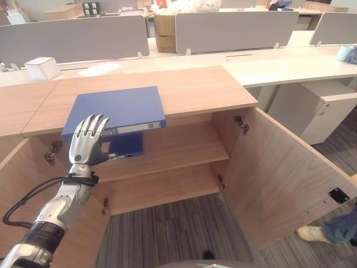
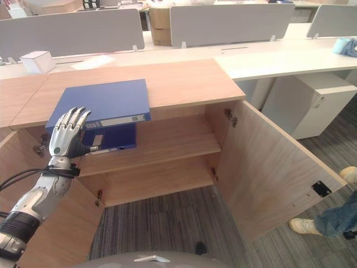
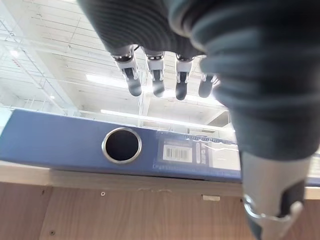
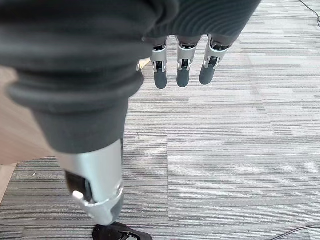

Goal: Put the empty folder in the office cabinet

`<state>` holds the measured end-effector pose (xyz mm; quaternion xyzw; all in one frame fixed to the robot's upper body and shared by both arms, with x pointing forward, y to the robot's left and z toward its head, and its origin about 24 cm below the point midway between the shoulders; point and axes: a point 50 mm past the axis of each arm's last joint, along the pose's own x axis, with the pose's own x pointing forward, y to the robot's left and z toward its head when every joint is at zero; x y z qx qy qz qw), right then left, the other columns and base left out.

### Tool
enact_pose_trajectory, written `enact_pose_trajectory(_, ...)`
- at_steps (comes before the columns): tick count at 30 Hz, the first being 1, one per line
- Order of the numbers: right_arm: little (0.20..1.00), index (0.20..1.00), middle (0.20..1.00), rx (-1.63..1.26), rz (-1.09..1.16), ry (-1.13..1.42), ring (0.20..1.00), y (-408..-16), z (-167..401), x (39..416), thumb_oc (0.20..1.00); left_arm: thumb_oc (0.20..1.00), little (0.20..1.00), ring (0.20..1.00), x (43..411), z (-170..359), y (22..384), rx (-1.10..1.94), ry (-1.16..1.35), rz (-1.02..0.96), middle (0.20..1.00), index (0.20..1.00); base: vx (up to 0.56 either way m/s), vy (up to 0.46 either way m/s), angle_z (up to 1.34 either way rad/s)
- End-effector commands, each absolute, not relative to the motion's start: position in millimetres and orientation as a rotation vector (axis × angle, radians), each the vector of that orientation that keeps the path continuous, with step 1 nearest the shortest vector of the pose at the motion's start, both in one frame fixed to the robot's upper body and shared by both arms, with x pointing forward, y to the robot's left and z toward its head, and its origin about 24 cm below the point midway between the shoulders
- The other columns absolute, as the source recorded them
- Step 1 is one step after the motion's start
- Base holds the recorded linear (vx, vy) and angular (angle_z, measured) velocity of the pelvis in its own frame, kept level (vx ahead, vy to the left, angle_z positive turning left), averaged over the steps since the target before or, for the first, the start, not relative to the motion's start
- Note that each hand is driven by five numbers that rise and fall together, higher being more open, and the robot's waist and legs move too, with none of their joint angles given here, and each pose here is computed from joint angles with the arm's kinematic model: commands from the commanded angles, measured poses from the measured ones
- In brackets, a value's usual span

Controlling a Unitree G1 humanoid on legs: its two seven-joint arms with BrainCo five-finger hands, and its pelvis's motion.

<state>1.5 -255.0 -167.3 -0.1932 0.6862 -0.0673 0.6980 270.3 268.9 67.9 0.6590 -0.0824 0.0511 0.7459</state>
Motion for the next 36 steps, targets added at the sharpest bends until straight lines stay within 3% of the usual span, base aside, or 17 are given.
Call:
enact_pose_trajectory(1, 1.000, 1.000, 1.000, -0.534, -0.183, 1.520, 1.000, -279, -160, 17, 1.000, 1.000, 1.000, 1.000, 297, 103, 272, 1.479, -0.275, 0.208, 1.000, 1.000, 0.00, 0.000, 0.00)
enact_pose_trajectory(36, 1.000, 1.000, 1.000, -0.543, -0.208, 1.546, 1.000, -286, -157, 9, 1.000, 1.000, 1.000, 1.000, 317, 109, 265, 1.540, -0.282, 0.167, 1.000, 1.000, 0.00, 0.000, 0.00)
